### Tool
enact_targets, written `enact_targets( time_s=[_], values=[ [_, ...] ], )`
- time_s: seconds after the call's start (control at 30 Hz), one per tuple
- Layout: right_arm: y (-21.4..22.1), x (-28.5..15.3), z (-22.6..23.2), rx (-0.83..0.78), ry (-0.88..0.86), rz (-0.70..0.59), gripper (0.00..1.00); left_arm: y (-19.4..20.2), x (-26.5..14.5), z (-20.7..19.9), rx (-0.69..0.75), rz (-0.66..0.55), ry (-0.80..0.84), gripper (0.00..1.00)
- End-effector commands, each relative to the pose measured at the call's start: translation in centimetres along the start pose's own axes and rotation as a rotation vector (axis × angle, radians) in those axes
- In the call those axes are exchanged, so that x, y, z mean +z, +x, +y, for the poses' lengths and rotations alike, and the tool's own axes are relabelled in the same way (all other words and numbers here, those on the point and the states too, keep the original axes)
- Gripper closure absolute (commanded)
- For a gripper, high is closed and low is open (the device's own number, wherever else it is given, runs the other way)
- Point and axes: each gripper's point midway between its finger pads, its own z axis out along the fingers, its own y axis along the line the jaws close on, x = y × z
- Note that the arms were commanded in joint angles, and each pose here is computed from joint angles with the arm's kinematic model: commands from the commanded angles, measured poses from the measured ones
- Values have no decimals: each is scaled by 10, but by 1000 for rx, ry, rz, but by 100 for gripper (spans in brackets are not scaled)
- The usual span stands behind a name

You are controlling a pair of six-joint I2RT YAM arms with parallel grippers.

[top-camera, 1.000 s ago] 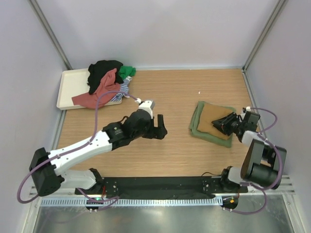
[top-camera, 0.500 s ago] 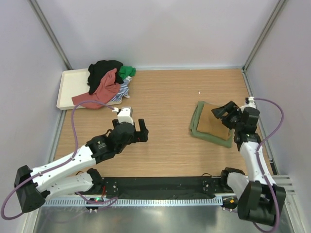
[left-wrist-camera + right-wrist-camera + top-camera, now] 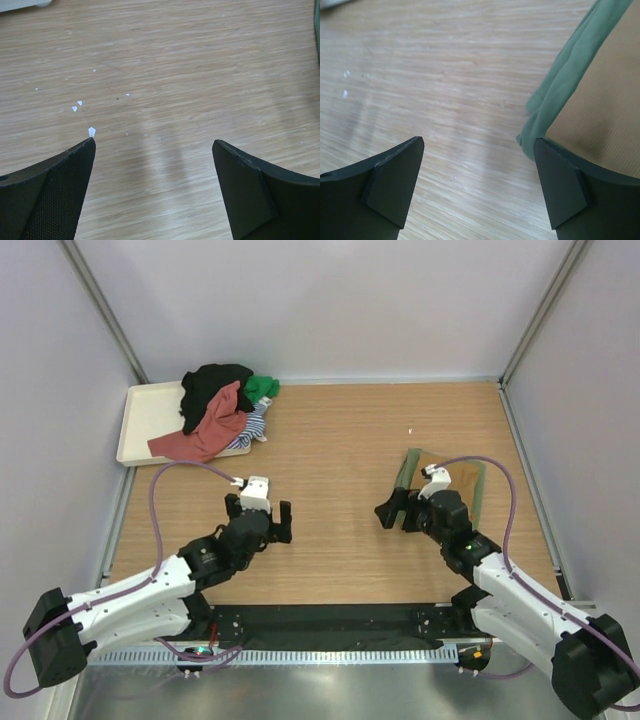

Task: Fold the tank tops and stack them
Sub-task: Neatly place the folded tank top to the corner

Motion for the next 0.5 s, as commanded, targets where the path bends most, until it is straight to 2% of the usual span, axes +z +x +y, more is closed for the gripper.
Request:
enact_targets(
  time_s=[0.0,0.27,0.47],
  values=[
    [-20,1,10,-114,-22,-127,0,-17,7,1,12,-94,-8,0],
    [-15,-1,10,-109,-30,-139,0,-18,8,12,20,-136,-60,0],
    [-18,-3,10,-105,-26,-155,0,-17,7,10,7,-157,-29,1]
  ],
)
